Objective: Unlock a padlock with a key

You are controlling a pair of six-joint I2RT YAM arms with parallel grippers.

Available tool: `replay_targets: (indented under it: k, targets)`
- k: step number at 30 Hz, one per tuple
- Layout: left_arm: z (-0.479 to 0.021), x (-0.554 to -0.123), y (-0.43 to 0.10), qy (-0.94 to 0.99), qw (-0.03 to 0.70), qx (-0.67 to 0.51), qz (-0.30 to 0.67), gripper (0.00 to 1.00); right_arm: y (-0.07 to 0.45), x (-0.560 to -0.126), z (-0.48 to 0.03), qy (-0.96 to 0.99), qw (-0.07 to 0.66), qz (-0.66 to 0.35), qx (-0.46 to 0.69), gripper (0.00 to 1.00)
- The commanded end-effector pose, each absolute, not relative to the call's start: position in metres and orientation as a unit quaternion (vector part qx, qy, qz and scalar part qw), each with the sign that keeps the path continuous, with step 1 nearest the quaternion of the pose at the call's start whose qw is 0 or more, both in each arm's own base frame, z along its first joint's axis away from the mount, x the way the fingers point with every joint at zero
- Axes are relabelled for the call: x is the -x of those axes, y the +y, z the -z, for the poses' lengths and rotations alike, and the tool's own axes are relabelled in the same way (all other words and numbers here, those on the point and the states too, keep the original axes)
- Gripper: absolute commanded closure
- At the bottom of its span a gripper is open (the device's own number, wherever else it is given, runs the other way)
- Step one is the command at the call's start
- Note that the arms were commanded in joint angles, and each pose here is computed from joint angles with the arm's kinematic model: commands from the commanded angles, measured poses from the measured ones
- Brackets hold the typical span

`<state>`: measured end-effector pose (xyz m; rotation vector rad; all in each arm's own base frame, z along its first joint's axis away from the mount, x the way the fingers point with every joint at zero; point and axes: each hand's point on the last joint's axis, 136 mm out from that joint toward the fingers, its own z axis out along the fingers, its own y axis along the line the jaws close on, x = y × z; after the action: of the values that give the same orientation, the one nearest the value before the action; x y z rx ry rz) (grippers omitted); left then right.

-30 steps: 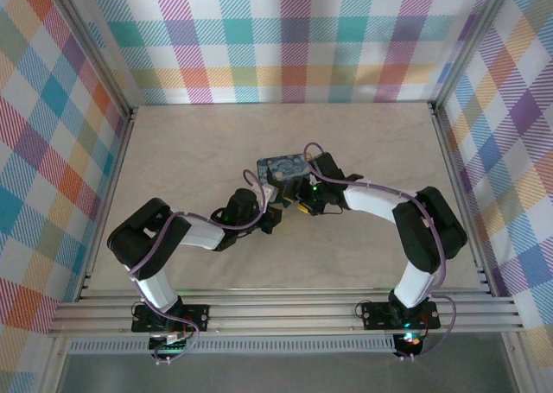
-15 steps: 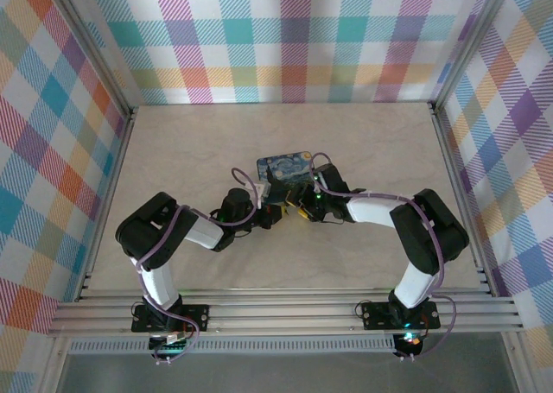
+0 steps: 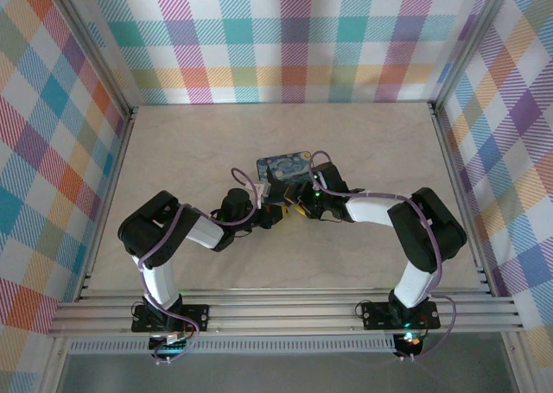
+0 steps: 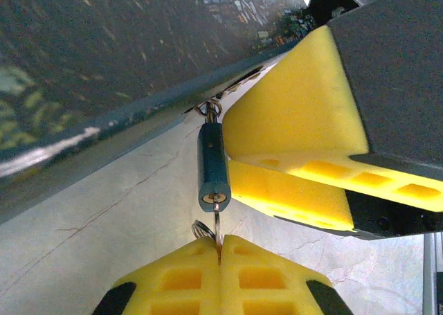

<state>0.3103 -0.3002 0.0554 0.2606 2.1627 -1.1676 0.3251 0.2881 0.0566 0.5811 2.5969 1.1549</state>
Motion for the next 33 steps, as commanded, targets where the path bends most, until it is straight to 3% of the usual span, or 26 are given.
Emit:
replay_targets:
  k: [1,20,25,33]
  targets:
    - [-0.065,-0.312,-0.302,0.812,0.34,-0.104,0.462,1.0,0.298,-0.327,-0.059,0.887,0.114,-0.403,-0.193,0.47]
    - [-0.074,-0.31,-0.307,0.797,0.349,-0.123,0.478,1.0,0.308,-0.323,-0.052,0.897,0.088,-0.392,-0.184,0.49]
    - [-0.077,-0.308,-0.31,0.79,0.355,-0.146,0.477,1.0,0.307,-0.321,-0.052,0.9,0.085,-0.387,-0.182,0.55]
    - [-0.075,-0.304,-0.313,0.788,0.36,-0.196,0.459,1.0,0.306,-0.322,-0.056,0.902,0.087,-0.383,-0.178,0.73]
